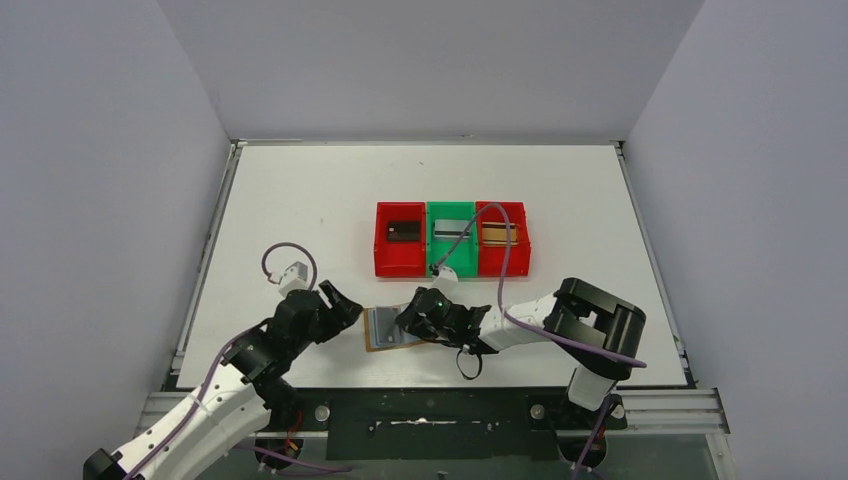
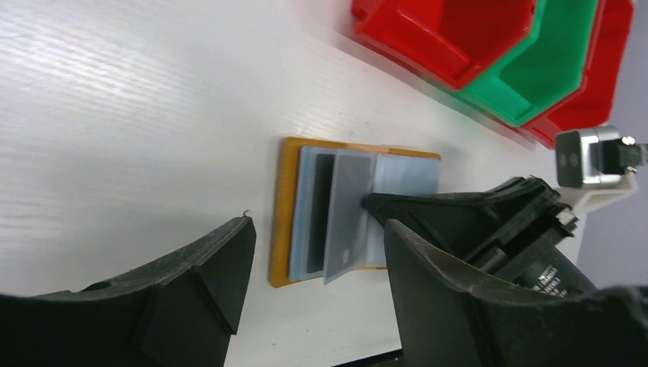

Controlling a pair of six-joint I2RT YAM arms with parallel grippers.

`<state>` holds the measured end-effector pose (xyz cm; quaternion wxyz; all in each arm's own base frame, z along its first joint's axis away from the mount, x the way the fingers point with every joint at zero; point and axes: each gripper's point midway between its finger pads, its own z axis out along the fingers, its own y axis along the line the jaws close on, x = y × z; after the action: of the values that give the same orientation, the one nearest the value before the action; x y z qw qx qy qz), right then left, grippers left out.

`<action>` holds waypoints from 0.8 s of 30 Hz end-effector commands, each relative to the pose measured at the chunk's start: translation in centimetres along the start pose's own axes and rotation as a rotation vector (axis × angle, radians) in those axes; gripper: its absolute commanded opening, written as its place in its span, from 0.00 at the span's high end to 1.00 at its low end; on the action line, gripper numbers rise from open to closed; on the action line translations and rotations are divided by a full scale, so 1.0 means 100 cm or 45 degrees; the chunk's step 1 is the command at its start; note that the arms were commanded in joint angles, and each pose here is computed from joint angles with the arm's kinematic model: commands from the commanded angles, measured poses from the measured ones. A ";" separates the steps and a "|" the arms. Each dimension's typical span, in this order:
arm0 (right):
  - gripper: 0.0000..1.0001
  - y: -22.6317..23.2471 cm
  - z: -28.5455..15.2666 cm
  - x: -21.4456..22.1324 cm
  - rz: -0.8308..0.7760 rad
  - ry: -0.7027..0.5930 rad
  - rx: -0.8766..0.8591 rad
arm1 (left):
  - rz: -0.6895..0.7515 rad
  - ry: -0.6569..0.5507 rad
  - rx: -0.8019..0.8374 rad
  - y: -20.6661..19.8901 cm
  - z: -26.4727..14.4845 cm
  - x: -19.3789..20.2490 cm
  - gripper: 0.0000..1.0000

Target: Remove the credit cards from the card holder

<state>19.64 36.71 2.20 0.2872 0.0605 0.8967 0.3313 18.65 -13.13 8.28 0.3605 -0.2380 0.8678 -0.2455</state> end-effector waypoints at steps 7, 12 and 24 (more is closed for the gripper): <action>1.00 -0.004 0.005 0.003 0.095 -0.008 -0.029 | 0.069 0.184 0.401 -0.063 0.009 0.025 0.38; 1.00 -0.013 0.004 0.004 0.112 -0.014 -0.009 | 0.070 0.253 0.440 -0.066 0.017 0.038 0.38; 1.00 -0.020 0.004 0.006 0.129 -0.012 0.003 | 0.039 0.307 0.487 -0.068 0.020 0.048 0.39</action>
<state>19.56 36.77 2.00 0.2741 0.1024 0.8822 0.3688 18.09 -20.89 7.22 0.2845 -0.1267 0.8624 -0.3991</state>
